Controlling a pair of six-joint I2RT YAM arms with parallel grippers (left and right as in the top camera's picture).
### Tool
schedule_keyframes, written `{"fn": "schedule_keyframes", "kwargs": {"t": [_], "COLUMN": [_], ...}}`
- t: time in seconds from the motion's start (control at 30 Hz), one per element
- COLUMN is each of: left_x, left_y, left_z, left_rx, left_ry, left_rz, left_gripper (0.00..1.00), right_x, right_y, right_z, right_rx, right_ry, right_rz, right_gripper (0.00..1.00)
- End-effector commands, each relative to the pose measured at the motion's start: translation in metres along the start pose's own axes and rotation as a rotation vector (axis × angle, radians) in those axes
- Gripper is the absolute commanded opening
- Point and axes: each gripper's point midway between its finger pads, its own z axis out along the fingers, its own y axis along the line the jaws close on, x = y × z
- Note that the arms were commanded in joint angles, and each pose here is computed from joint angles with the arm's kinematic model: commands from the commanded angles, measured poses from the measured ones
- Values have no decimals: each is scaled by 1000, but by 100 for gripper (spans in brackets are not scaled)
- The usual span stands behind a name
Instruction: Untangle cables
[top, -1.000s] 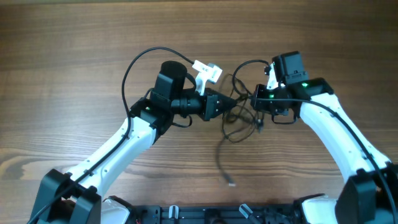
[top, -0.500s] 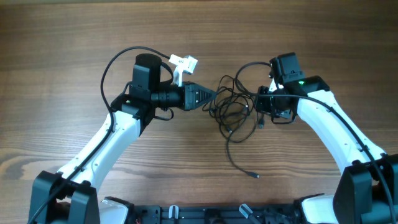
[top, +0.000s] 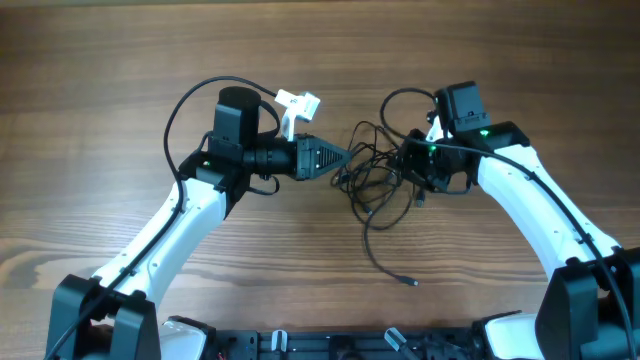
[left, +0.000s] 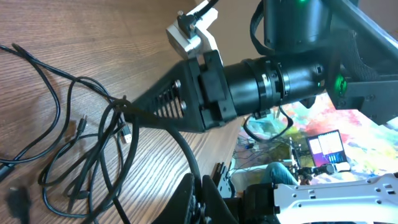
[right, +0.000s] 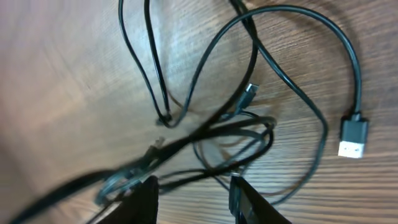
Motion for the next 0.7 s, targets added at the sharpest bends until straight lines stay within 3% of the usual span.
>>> {"fn": "schedule_keyframes", "kwargs": {"t": [0.0, 0.23, 0.43, 0.67], "left_x": [-1, 0, 2, 7], "left_y": [-12, -12, -7, 0], "left_z": [-4, -4, -4, -4], "left_rx": [29, 27, 6, -25], "left_ry": [0, 4, 5, 14], "left_rz": [19, 12, 18, -7], "left_gripper": [4, 4, 4, 4], "right_x": [-7, -3, 11, 23], "right_y": [12, 34, 73, 75], "right_z": [0, -2, -13, -12], "right_rx": [-38, -145, -354, -355], "right_ry": [-11, 47, 141, 184], "right_rz": [196, 240, -11, -18], "right_gripper": [38, 37, 36, 36]}}
